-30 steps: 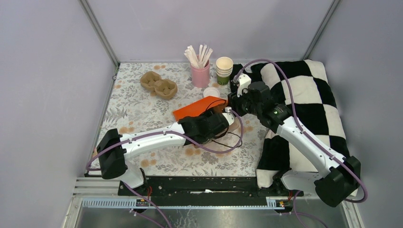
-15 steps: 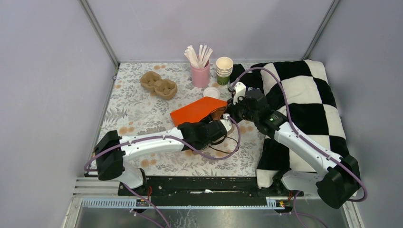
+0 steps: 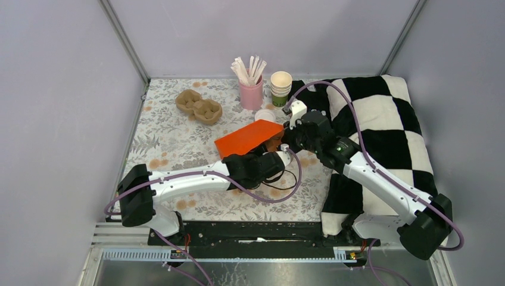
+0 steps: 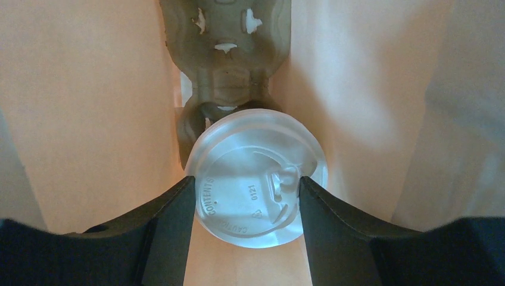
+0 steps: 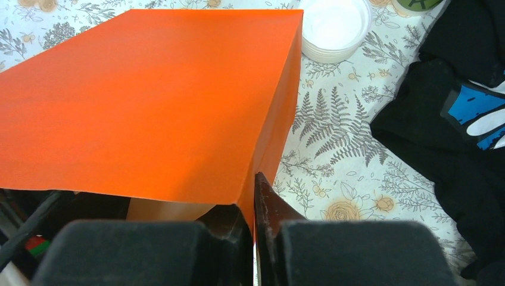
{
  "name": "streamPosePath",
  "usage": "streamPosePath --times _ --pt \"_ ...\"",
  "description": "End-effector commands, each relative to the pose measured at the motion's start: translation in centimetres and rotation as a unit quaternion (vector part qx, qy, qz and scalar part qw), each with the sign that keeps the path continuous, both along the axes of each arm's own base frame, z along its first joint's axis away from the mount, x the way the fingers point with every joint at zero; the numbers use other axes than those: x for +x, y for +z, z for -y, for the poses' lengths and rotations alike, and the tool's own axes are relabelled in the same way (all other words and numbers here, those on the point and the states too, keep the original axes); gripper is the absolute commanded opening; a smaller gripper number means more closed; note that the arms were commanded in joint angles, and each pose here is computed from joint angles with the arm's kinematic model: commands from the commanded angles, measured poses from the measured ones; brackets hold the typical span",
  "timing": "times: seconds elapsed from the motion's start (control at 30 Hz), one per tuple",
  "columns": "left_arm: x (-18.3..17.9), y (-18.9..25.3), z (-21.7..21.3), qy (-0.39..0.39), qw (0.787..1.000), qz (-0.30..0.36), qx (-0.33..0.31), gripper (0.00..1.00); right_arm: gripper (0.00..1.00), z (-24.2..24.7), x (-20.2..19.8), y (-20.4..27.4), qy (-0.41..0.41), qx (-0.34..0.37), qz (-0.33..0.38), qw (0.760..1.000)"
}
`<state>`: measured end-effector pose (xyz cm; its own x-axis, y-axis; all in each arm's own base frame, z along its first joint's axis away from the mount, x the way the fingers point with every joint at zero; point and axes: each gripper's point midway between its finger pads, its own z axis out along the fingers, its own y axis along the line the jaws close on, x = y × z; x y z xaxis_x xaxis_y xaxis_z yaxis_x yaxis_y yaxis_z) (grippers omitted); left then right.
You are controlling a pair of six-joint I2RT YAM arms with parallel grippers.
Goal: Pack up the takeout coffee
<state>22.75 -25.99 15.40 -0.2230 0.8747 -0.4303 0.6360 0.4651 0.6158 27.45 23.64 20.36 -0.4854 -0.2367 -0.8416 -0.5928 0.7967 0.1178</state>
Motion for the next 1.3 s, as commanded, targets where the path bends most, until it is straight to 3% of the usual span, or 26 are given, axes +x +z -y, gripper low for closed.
streamPosePath --times 0.0,0.37,0.67,1.27 --pt "0.8 2.6 0.0 0.007 0.999 0.035 -0.007 0.39 0.07 -0.7 0.8 3.4 -0.018 0.011 0.024 0.999" --pt "2.1 2.7 -0.3 0.004 0.998 0.067 0.019 0.38 0.07 -1.3 0.2 3.1 0.002 0.014 0.016 1.0" --pt "4.0 2.9 -0.7 -0.012 0.997 0.078 -0.015 0.39 0.08 -2.2 -0.8 2.8 0.024 0.031 -0.007 0.999" --pt "4.8 1.0 0.4 -0.03 0.998 0.011 -0.056 0.38 0.08 -0.6 -0.1 1.5 0.013 0.042 -0.024 0.999"
